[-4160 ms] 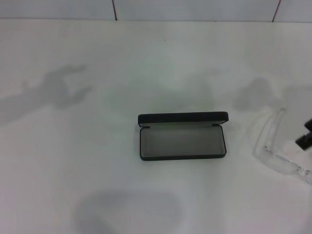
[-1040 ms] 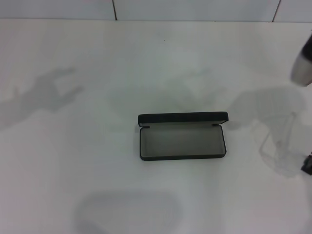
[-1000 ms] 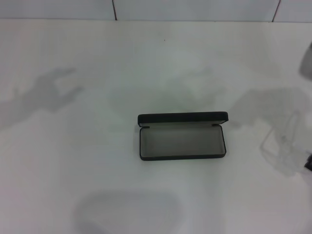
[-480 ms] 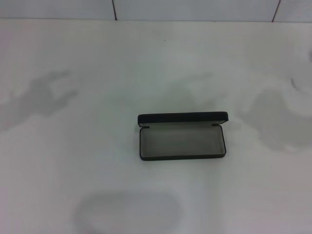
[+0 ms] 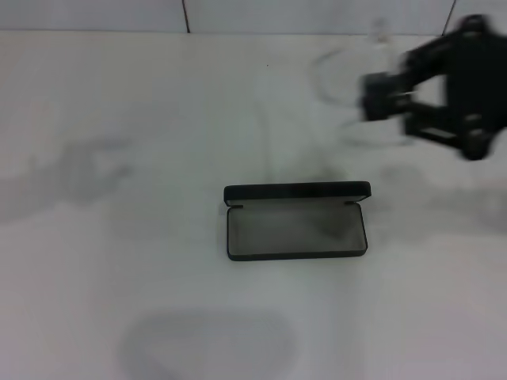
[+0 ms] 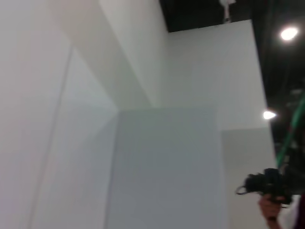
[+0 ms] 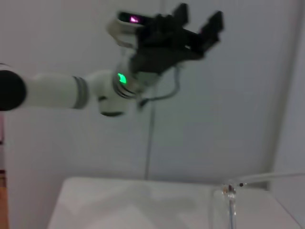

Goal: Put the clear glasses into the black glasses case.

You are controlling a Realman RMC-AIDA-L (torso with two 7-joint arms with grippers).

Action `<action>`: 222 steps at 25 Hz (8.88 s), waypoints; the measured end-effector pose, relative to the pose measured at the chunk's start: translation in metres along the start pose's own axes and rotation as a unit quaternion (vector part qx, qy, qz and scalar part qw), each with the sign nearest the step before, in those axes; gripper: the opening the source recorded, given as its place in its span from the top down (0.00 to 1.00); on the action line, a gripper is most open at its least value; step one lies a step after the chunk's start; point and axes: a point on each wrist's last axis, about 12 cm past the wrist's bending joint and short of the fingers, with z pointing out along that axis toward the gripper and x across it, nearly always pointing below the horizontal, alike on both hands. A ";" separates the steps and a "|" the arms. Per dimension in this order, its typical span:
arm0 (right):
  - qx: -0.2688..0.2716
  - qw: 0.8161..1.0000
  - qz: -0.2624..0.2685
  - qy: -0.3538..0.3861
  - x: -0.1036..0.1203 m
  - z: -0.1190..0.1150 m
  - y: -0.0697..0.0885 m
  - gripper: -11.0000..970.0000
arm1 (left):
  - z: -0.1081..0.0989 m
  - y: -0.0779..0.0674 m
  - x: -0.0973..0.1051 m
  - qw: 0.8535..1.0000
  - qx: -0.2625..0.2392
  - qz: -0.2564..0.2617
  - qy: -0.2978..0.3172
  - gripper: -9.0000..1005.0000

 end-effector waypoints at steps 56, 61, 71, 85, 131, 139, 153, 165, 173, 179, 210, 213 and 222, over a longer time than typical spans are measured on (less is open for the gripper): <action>-0.129 0.978 -0.077 -0.147 0.001 0.096 -0.016 0.87 | 0.048 0.011 0.048 0.981 0.081 -0.032 0.171 0.89; -0.126 0.978 -0.077 -0.148 0.001 0.095 -0.017 0.87 | 0.049 0.011 0.049 0.980 0.086 -0.035 0.177 0.89; -0.124 0.977 -0.073 -0.155 0.002 0.091 -0.016 0.87 | 0.050 0.009 0.050 0.979 0.091 -0.033 0.177 0.89; -0.123 0.973 -0.076 -0.180 0.009 0.080 -0.007 0.88 | 0.027 0.017 0.029 0.994 0.018 0.009 0.111 0.89; -0.109 0.931 -0.146 -0.315 0.026 0.065 -0.008 0.88 | 0.064 0.008 0.050 0.987 0.102 -0.055 0.114 0.90; -0.106 0.936 -0.145 -0.302 0.027 0.068 -0.010 0.88 | 0.067 0.005 0.050 0.984 0.123 -0.054 0.114 0.90; -0.114 0.935 -0.145 -0.303 0.027 0.070 -0.008 0.88 | 0.056 0.010 0.043 0.992 0.082 -0.039 0.087 0.90; -0.108 0.939 -0.127 -0.301 0.032 0.072 -0.012 0.88 | 0.071 0.002 0.054 0.985 0.129 -0.059 0.102 0.90; -0.099 0.941 -0.127 -0.297 0.033 0.072 -0.014 0.88 | 0.073 0.000 0.055 0.983 0.137 -0.062 0.103 0.90; -0.097 0.942 -0.126 -0.296 0.034 0.071 -0.014 0.88 | 0.069 0.000 0.054 0.985 0.129 -0.055 0.101 0.90; -0.168 0.899 0.069 0.399 -0.021 0.174 -0.007 0.87 | -0.072 -0.005 -0.001 0.981 -0.112 0.081 0.133 0.89; -0.164 0.889 0.047 0.424 -0.015 0.191 0.002 0.87 | -0.077 -0.010 0.003 0.981 -0.118 0.079 0.132 0.89; -0.127 0.875 0.017 0.466 0.005 0.212 0.014 0.86 | -0.086 -0.020 0.016 0.980 -0.131 0.070 0.130 0.89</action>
